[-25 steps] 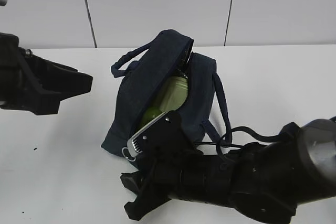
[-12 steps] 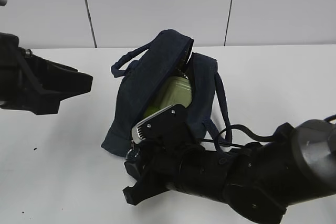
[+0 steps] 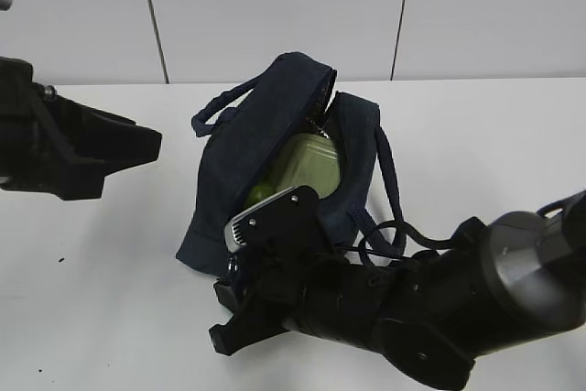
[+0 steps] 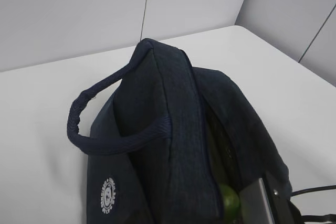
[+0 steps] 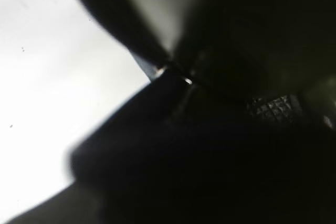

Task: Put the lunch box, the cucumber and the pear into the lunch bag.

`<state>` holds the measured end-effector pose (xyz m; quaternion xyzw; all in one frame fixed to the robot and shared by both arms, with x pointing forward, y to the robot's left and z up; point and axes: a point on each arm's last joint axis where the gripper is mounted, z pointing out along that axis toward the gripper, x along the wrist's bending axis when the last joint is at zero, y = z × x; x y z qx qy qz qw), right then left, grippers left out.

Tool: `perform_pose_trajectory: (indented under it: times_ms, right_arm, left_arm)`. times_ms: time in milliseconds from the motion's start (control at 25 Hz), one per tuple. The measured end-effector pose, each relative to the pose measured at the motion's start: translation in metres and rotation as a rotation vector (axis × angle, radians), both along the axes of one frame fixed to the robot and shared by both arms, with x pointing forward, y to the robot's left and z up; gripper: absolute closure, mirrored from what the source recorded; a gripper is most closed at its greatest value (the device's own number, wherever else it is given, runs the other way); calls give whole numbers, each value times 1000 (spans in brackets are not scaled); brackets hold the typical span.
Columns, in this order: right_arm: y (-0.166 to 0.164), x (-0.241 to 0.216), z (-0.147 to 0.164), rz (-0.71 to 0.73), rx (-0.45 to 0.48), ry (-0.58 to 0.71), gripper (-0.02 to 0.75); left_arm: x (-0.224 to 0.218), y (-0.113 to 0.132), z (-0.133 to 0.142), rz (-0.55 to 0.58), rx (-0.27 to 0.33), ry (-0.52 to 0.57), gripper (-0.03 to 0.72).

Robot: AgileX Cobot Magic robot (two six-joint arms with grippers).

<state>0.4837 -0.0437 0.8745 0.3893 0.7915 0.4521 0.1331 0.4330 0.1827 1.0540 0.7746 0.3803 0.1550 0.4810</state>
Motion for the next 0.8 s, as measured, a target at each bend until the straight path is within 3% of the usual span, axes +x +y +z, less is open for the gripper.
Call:
perform_pose_trajectory:
  times_ms: [400,600,800]
  right_arm:
    - [3,2,1,4,17,-21,436]
    - [0,5,2,-61,41,-9,436]
    - [3,3,2,2,21,-33,457]
  left_arm:
    - [0,0,0,-1,-1,1,449]
    - [0,0,0,0,-2,1,450]
    - [0,0,0,0,-2,1,450]
